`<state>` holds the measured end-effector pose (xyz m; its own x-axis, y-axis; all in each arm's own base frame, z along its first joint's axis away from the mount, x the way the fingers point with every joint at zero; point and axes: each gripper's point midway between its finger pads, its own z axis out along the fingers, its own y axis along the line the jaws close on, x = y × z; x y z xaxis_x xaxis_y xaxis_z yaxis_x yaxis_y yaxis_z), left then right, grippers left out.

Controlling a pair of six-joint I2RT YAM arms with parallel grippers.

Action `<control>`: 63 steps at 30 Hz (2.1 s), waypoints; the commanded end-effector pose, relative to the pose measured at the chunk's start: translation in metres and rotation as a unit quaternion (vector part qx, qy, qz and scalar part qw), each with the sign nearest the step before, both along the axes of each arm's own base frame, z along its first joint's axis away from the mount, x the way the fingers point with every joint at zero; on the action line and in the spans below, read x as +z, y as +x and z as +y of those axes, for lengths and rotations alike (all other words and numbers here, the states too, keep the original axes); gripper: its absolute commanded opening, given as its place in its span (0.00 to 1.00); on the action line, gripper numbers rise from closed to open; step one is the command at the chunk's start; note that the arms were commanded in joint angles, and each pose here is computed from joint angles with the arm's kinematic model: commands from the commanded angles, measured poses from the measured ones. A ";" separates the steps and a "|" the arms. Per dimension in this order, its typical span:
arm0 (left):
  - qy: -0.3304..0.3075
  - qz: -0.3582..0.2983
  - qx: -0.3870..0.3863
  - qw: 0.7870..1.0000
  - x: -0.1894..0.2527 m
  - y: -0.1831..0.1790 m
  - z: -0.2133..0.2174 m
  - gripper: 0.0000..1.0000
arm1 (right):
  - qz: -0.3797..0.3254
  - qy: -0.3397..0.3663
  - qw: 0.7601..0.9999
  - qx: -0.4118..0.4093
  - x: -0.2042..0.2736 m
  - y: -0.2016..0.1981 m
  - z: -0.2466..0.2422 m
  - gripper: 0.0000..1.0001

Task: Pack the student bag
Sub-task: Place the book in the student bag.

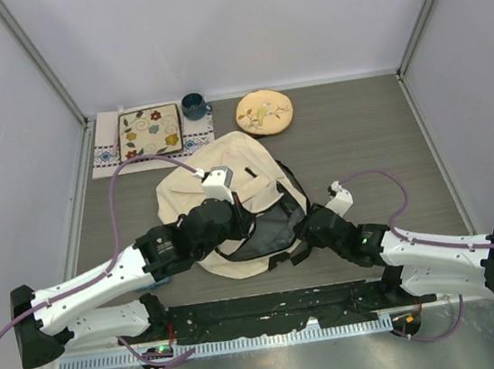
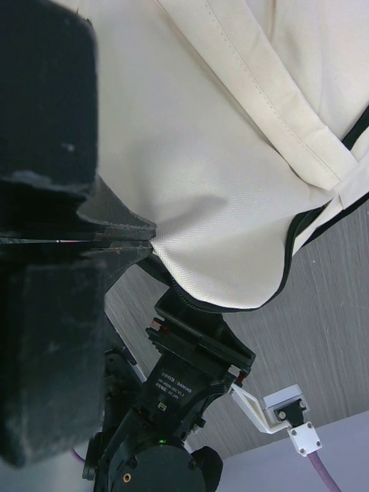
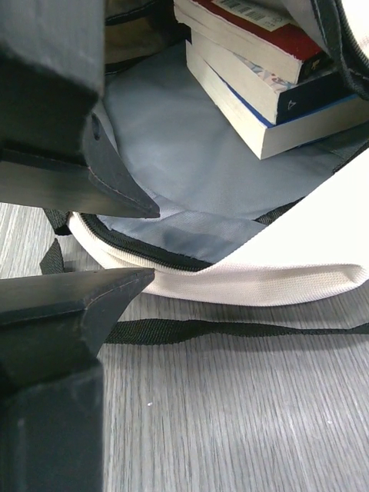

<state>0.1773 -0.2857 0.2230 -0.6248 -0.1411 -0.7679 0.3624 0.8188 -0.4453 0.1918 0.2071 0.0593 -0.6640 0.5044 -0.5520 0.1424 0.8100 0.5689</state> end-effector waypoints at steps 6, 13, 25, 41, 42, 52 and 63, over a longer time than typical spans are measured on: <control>-0.032 -0.012 -0.001 0.999 0.016 0.001 -0.007 0.00 | -0.009 0.026 1.000 -0.009 0.000 0.008 0.012 0.37; -0.034 -0.011 0.000 0.999 0.015 0.001 -0.006 0.00 | -0.002 0.020 1.000 -0.009 -0.007 0.007 0.012 0.37; -0.016 -0.008 -0.002 1.000 0.005 0.001 -0.005 0.00 | -0.014 0.017 1.000 0.003 0.020 0.005 0.009 0.01; 0.048 0.034 -0.069 0.996 -0.047 -0.011 -0.028 0.00 | 0.035 -0.017 0.998 0.040 0.027 -0.033 -0.022 0.01; 0.050 0.038 -0.077 0.995 -0.050 -0.013 -0.031 0.00 | 0.035 -0.019 0.998 0.040 0.027 -0.033 -0.022 0.01; 0.081 0.106 -0.147 0.980 -0.085 -0.052 -0.029 0.54 | 0.020 -0.019 0.999 0.038 0.034 -0.028 -0.022 0.11; 0.068 0.041 -0.039 0.996 -0.035 -0.031 0.028 0.94 | -0.019 0.010 1.000 0.003 0.060 -0.026 -0.041 0.60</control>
